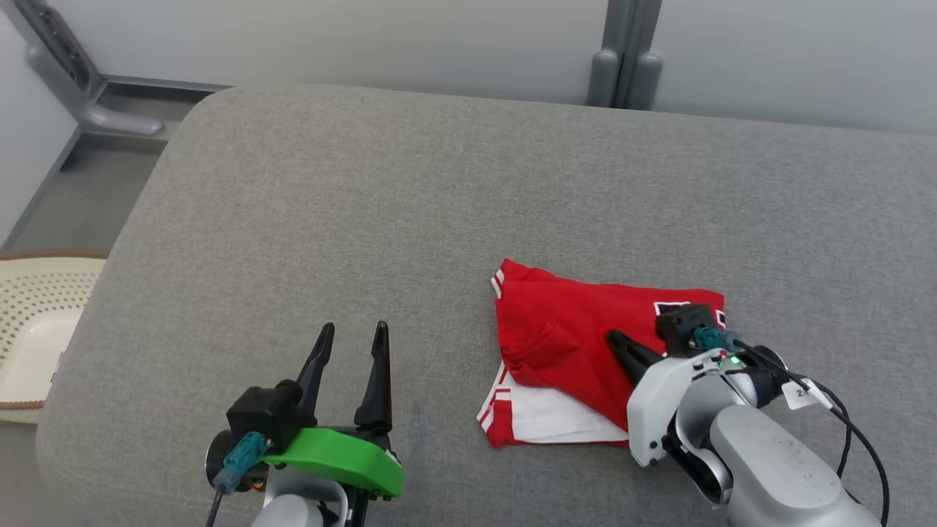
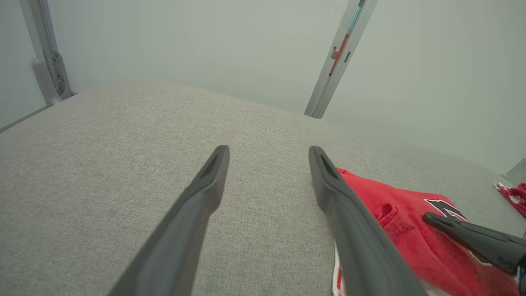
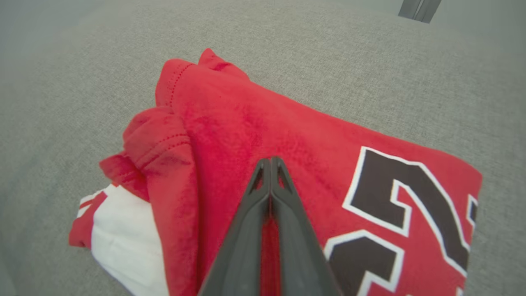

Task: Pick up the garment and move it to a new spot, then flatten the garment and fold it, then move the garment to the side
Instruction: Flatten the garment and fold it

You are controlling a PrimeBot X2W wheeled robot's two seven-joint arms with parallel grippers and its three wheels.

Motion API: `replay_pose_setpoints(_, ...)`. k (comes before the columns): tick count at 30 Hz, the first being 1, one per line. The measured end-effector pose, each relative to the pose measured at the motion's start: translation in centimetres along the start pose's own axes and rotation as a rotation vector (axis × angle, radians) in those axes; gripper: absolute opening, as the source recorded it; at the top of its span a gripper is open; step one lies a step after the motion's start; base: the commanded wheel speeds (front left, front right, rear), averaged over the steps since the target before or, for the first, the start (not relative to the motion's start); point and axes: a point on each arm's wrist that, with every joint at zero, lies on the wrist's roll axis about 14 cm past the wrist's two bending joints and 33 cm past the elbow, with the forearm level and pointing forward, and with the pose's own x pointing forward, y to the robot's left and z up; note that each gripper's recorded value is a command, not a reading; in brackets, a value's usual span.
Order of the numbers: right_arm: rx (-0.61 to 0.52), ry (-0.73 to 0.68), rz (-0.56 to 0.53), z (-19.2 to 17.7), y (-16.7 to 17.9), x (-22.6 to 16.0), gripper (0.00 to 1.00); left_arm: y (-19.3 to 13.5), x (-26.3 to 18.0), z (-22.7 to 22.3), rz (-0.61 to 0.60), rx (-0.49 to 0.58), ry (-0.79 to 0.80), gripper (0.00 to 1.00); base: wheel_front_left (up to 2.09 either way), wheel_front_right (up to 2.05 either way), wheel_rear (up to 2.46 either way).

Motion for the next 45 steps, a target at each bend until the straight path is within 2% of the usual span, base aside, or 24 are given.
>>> replay_pose_setpoints(7, -0.031, 0.057, 0.160, -1.3, 4.7, 2.2, 0.00, 2.3, -0.7, 0.4, 0.075, 0.005, -0.011, 1.00, 0.00, 0.00, 0.00)
replay_pose_setpoints(12, -0.047, 0.105, 0.289, -3.0, 8.9, 2.3, 0.00, 2.9, -0.7, 0.4, 0.096, 0.009, -0.011, 1.00, 0.00, 0.00, 0.00)
replay_pose_setpoints(17, -0.051, 0.105, 0.333, -3.2, 10.1, 2.0, 0.00, 2.2, -0.3, 0.1, 0.077, 0.003, -0.005, 1.00, 0.00, 0.00, 0.00)
replay_pose_setpoints(21, -0.018, 0.043, 0.325, -2.0, 10.0, 2.0, 0.00, 1.7, 0.1, -0.3, 0.060, -0.001, 0.005, 1.00, 0.00, 0.00, 0.00)
replay_pose_setpoints(23, -0.001, -0.014, 0.302, -0.6, 9.2, 2.2, 0.42, 1.3, 0.3, -0.4, 0.047, -0.001, 0.009, 1.00, 0.00, 0.00, 0.00)
replay_pose_setpoints(24, 0.007, -0.049, 0.285, 0.2, 8.6, 2.3, 0.95, 1.1, 0.4, -0.5, 0.039, 0.000, 0.012, 1.00, 0.00, 0.00, 0.00)
replay_pose_setpoints(25, 0.016, -0.079, 0.265, 1.0, 7.9, 2.3, 1.00, 0.9, 0.5, -0.6, 0.032, 0.002, 0.013, 1.00, 0.00, 0.00, 0.00)
replay_pose_setpoints(31, 0.056, -0.219, 0.107, 4.5, 2.6, 1.4, 1.00, -0.4, 1.1, -0.6, -0.017, 0.009, 0.011, 1.00, 0.00, 0.00, 0.00)
replay_pose_setpoints(37, 0.077, -0.331, -0.095, 6.5, -3.7, -1.8, 1.00, -1.9, 1.6, -0.4, -0.066, 0.024, 0.003, 1.00, 0.00, 0.00, 0.00)
replay_pose_setpoints(42, 0.098, -0.395, -0.262, 5.9, -7.5, -6.0, 1.00, -2.7, 1.9, -0.1, -0.089, 0.036, -0.007, 1.00, 0.00, 0.00, 0.00)
replay_pose_setpoints(45, 0.117, -0.420, -0.331, 5.2, -8.4, -8.1, 1.00, -2.4, 1.5, -0.2, -0.079, 0.034, -0.008, 1.00, 0.00, 0.00, 0.00)
